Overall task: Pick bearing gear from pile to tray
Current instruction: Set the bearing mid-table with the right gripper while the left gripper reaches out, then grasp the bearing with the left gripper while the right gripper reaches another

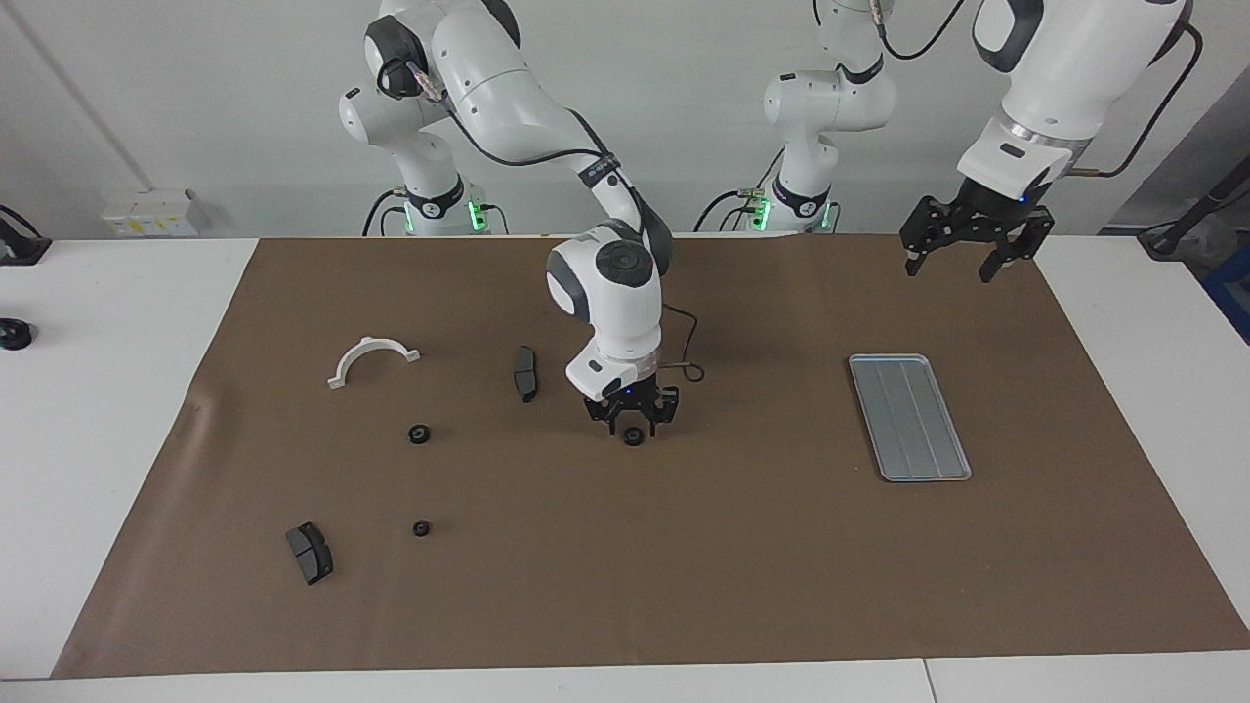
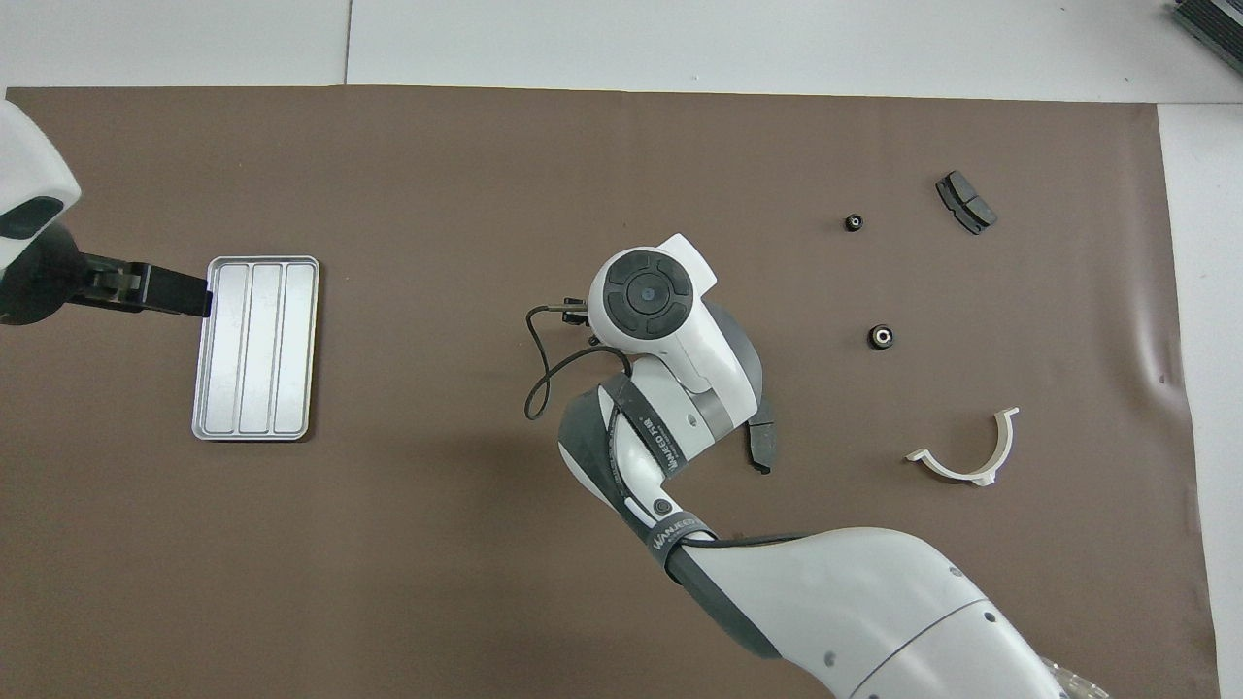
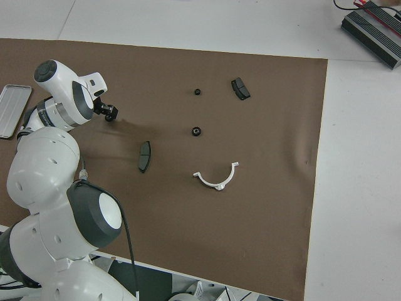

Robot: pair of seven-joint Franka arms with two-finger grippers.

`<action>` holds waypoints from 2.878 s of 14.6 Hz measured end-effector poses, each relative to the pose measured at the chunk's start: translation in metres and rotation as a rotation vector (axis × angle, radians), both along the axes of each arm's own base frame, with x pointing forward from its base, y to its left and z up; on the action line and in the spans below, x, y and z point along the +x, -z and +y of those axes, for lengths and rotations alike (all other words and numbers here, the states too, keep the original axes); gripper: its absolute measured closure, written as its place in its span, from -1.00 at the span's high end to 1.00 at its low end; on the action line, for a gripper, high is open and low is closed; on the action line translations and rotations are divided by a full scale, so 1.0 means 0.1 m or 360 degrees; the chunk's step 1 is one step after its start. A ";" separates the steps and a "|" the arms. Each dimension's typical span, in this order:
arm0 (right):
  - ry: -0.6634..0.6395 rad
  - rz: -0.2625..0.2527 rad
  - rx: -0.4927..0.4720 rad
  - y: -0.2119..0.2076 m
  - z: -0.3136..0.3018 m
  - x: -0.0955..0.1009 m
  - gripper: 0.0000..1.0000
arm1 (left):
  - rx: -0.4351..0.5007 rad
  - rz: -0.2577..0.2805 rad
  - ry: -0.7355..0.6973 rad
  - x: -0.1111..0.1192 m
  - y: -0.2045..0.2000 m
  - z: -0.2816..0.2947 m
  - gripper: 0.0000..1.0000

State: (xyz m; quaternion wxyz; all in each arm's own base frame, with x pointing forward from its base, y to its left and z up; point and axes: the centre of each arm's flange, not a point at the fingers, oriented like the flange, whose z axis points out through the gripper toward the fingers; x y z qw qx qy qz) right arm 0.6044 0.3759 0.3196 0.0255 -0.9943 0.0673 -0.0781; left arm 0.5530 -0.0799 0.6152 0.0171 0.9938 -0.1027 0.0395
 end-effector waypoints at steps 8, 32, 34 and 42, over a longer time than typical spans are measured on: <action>-0.0381 0.0094 -0.0150 -1.03 -2.31 0.54 1.00 | 0.0012 -0.0020 -0.0020 0.27 1.07 -1.54 1.00; -0.0868 0.0124 -0.0124 0.30 -3.28 -0.28 -0.03 | -0.0152 -0.0237 -0.0020 -0.15 3.26 -3.47 1.00; -0.0865 0.0122 -0.0125 0.31 -3.29 -0.28 -0.03 | -0.0163 -0.0238 -0.0063 -0.15 3.23 -3.47 0.79; -0.0825 0.0104 -0.0117 0.30 -3.31 -0.27 -0.30 | -0.0174 -0.0237 -0.0145 -0.14 3.20 -3.45 -0.30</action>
